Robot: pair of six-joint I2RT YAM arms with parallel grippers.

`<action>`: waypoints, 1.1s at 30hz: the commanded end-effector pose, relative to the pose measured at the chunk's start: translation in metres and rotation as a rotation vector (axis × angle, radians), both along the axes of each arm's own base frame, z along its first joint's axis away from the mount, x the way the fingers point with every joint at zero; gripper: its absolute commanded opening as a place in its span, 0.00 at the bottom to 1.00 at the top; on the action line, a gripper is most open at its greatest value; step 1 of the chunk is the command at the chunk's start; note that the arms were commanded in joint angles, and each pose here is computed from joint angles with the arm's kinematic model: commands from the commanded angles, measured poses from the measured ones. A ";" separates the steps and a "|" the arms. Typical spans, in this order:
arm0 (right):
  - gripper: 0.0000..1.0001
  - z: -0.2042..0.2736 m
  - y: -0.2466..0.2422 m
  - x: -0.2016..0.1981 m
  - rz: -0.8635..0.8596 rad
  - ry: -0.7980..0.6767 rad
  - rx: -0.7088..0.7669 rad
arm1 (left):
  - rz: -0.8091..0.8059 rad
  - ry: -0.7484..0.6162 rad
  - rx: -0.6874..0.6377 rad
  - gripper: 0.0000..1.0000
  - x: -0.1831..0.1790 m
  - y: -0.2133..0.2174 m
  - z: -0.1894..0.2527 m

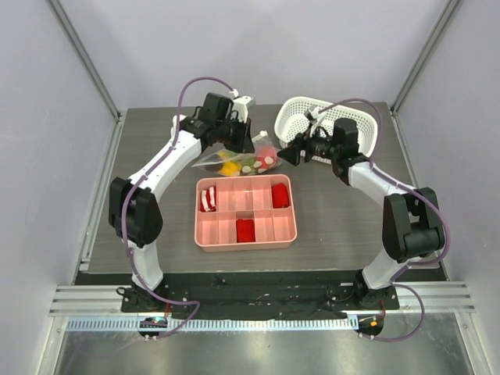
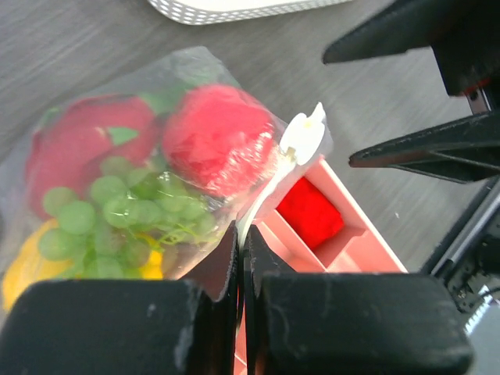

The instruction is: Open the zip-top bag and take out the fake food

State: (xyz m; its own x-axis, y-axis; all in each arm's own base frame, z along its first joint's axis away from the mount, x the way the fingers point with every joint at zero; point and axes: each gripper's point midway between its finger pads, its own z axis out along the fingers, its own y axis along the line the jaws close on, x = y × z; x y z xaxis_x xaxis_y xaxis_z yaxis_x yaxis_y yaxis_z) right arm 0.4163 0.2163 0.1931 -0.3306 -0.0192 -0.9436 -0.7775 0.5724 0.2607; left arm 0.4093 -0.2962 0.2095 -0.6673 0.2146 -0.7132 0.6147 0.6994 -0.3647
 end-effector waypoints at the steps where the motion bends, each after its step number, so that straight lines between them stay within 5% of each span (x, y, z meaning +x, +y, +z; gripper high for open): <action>1: 0.71 0.048 0.016 0.004 0.166 -0.213 0.015 | -0.052 -0.083 -0.112 0.00 -0.011 -0.013 0.048; 16: 0.60 0.054 0.060 0.015 0.304 -0.208 0.069 | -0.098 -0.085 -0.161 0.00 -0.015 -0.022 0.057; 20: 0.42 0.047 0.063 0.022 0.321 -0.199 0.071 | -0.103 -0.081 -0.154 0.00 -0.016 -0.021 0.054; 23: 0.37 0.046 0.064 0.024 0.321 -0.206 0.072 | -0.109 -0.084 -0.154 0.00 -0.017 -0.021 0.054; 28: 0.62 0.039 0.049 0.024 0.266 -0.215 -0.025 | -0.108 -0.089 -0.135 0.00 -0.019 -0.017 0.052; 33: 0.69 0.040 0.041 0.028 0.262 -0.237 -0.033 | -0.114 -0.088 -0.118 0.00 -0.022 -0.014 0.049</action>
